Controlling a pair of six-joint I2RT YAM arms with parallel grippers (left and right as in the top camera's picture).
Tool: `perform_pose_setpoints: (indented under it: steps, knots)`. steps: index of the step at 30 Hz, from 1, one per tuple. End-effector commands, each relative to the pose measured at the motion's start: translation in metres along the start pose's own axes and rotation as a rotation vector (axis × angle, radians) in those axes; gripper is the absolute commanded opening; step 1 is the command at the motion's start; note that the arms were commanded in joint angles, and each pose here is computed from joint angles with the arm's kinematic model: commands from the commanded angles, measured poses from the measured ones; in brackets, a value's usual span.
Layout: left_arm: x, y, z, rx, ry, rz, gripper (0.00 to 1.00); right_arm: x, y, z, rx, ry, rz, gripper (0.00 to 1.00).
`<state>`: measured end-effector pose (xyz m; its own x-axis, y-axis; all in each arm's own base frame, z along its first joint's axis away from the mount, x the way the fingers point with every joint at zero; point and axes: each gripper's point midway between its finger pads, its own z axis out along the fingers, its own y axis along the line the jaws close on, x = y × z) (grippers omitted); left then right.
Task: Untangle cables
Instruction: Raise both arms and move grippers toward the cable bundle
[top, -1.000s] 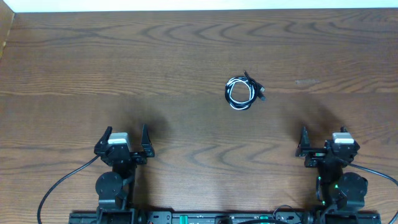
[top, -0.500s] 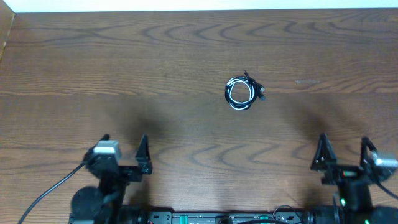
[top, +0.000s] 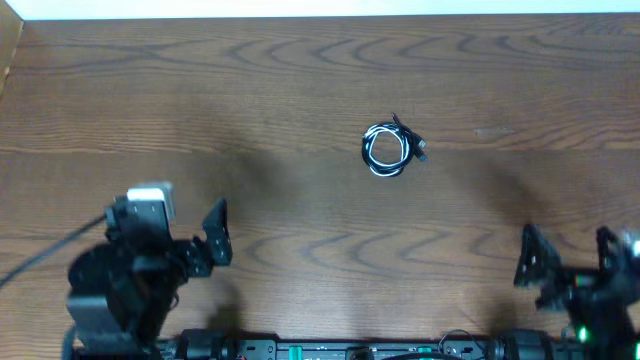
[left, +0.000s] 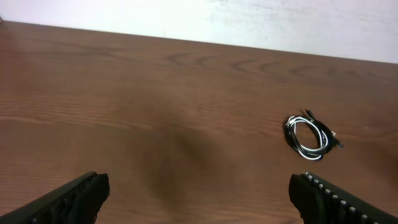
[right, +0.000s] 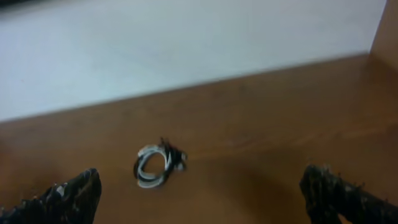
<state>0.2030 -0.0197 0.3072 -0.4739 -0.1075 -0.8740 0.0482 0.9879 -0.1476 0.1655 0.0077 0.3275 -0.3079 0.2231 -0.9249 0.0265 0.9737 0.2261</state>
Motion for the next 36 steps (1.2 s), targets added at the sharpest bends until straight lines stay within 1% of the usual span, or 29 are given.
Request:
perform_pose_setpoints:
  steps: [1,3,5,8,13,15,17,20,21,23,24,26,30,36]
  knots:
    - [-0.022,-0.01,-0.001,0.042,0.0,0.049,0.98,-0.007,0.006,0.024,-0.015,0.13,-0.041,0.99]
    - [-0.027,-0.018,0.002,0.093,0.004,0.086,0.98,-0.01,0.005,0.039,0.0,0.208,-0.034,0.99]
    - [-0.026,-0.023,0.005,0.119,0.014,0.084,0.98,-0.012,0.007,0.051,-0.003,0.267,-0.042,0.99]
    - [-0.022,-0.022,0.008,0.117,0.03,0.081,0.98,-0.013,0.008,0.068,-0.006,0.353,-0.05,0.99]
    - [-0.021,-0.022,0.008,0.116,0.034,0.081,0.98,-0.006,0.007,0.076,-0.005,0.403,-0.042,0.99]
    - [-0.026,-0.022,0.013,0.117,0.017,0.084,0.98,-0.002,0.006,0.074,-0.003,0.42,-0.048,0.99]
    - [-0.029,-0.021,0.025,0.117,0.022,0.083,0.98,-0.002,0.006,0.074,-0.006,0.421,-0.062,0.99]
    - [-0.021,-0.027,0.054,0.173,0.115,0.082,0.98,0.0,0.008,0.073,-0.015,0.426,-0.059,0.99]
    - [-0.016,-0.032,0.063,0.209,0.15,0.082,0.98,0.0,0.008,0.073,-0.018,0.428,-0.058,0.99]
    - [-0.005,-0.048,0.08,0.328,0.227,0.076,0.98,0.003,0.007,0.072,-0.014,0.442,-0.06,0.99]
    - [-0.002,-0.057,0.088,0.392,0.253,0.067,0.98,0.005,0.007,0.071,-0.018,0.452,-0.082,0.99]
    - [-0.001,-0.067,0.108,0.473,0.281,0.045,0.98,0.01,0.006,0.068,-0.031,0.474,-0.142,0.99]
    - [0.004,-0.065,0.147,0.488,0.318,0.029,0.98,0.017,0.005,0.065,-0.041,0.504,-0.193,0.99]
    - [0.012,-0.061,0.176,0.485,0.348,0.007,0.98,0.011,0.006,0.068,-0.044,0.478,-0.202,0.99]
